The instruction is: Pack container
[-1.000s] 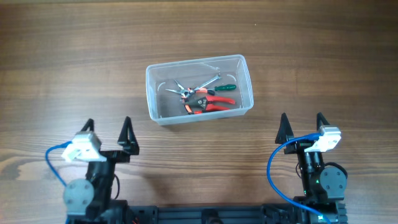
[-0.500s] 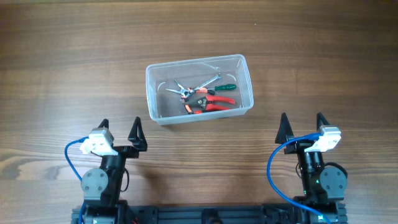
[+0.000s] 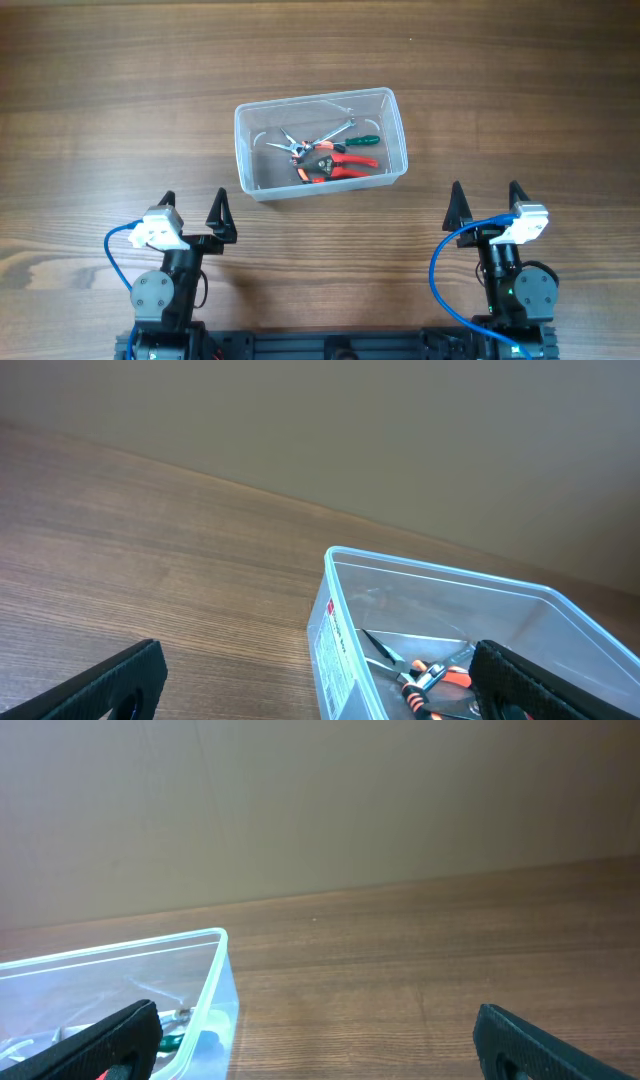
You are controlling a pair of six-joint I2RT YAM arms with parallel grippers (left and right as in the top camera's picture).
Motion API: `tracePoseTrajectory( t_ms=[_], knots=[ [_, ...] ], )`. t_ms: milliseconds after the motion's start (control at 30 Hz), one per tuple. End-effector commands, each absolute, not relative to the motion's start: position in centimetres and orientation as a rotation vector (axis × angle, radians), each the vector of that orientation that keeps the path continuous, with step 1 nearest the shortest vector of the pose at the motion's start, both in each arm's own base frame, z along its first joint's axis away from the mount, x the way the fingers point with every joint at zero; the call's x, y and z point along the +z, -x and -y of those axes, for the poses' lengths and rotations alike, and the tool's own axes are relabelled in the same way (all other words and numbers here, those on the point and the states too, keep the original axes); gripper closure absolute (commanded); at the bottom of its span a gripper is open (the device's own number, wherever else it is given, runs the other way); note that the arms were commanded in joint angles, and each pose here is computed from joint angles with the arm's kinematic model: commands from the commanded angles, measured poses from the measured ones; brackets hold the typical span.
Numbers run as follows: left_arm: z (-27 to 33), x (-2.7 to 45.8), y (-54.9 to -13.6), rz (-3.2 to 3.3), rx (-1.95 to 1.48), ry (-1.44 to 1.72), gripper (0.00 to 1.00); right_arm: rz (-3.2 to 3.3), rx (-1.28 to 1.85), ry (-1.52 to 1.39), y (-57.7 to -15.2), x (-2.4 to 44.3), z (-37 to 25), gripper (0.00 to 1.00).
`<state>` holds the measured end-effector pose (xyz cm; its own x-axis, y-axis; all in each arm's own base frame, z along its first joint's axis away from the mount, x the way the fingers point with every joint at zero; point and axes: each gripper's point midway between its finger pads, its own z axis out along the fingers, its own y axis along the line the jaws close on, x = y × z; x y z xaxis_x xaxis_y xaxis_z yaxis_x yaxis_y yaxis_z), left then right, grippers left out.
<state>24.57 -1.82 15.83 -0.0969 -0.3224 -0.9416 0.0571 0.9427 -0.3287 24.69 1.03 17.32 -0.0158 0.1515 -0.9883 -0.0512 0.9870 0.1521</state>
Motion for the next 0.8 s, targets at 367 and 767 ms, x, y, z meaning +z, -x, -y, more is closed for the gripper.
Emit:
tracePoseTrajectory(
  t_ms=[367, 767],
  knots=[
    [2.28, 15.71, -24.49, -1.644, -0.343, 0.187, 0.00, -1.570, 0.168, -0.053, -24.63, 17.55, -1.41, 0.00],
    [2.27, 15.77, -24.50, -1.641, -0.343, 0.188, 0.00, -1.569, 0.168, -0.053, -24.62, 17.57, -1.41, 0.00]
  ],
)
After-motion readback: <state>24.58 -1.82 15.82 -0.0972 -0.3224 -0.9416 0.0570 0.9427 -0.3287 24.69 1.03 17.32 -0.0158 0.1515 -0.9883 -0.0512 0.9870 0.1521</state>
